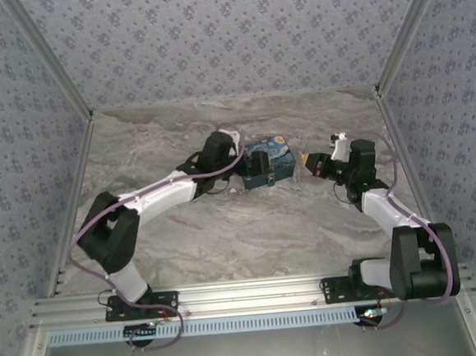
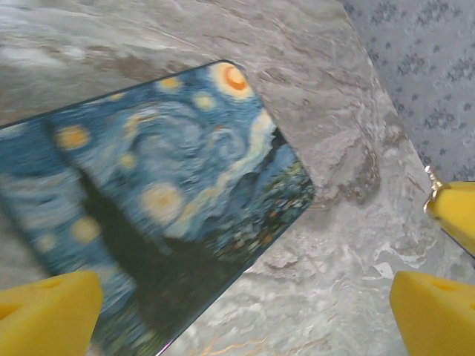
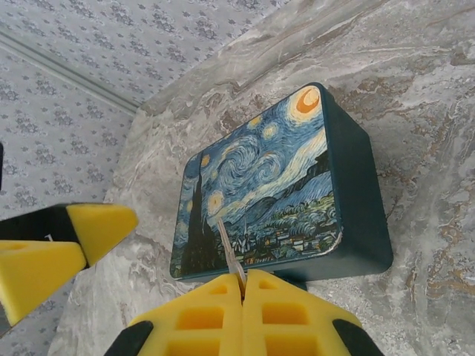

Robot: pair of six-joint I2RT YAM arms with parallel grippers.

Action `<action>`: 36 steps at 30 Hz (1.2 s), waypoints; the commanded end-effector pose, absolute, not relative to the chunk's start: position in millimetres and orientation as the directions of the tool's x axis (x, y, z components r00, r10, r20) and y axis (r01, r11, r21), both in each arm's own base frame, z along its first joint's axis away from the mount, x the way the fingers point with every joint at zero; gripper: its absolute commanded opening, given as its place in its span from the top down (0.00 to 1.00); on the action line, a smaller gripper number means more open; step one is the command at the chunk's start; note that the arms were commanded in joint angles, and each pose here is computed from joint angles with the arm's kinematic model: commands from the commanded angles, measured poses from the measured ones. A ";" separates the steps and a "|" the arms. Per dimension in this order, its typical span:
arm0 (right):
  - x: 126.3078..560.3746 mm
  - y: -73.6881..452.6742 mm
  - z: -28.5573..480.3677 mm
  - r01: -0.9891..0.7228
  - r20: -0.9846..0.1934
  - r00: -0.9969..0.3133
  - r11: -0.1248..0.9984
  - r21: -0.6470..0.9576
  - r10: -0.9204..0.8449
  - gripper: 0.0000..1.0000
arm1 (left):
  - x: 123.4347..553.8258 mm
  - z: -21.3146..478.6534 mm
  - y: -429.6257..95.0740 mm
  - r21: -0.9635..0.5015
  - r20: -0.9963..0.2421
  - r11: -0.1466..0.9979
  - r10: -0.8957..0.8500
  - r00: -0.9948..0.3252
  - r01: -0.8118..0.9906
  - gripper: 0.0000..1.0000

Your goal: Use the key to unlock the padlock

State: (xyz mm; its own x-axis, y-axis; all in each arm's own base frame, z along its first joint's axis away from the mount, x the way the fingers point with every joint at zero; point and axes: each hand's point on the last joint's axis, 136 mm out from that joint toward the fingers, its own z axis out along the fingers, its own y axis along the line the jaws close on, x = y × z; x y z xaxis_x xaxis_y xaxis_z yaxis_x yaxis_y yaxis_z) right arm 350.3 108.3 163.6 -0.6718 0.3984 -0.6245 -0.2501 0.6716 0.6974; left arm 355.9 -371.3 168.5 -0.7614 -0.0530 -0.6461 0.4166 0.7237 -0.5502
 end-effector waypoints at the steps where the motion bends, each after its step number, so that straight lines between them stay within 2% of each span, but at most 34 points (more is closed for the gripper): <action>1: 348.0 100.6 168.4 -0.235 -0.648 -0.657 0.711 0.663 0.387 1.00 | 355.7 175.9 -408.0 -0.534 -0.658 0.683 0.034 -0.752 0.498 0.01; 14: 299.7 55.0 160.8 -0.037 -0.668 -0.646 0.859 0.511 0.369 1.00 | 380.3 144.4 -471.9 -0.484 -0.617 0.691 0.164 -0.770 0.536 0.01; 25: 282.5 38.1 162.7 0.031 -0.673 -0.637 0.884 0.466 0.377 1.00 | 373.0 130.9 -494.3 -0.379 -0.607 0.713 0.290 -0.740 0.590 0.01; 36: 276.3 32.0 169.6 0.047 -0.682 -0.629 0.894 0.445 0.373 1.00 | 360.5 112.3 -488.0 -0.358 -0.560 0.722 0.341 -0.755 0.592 0.01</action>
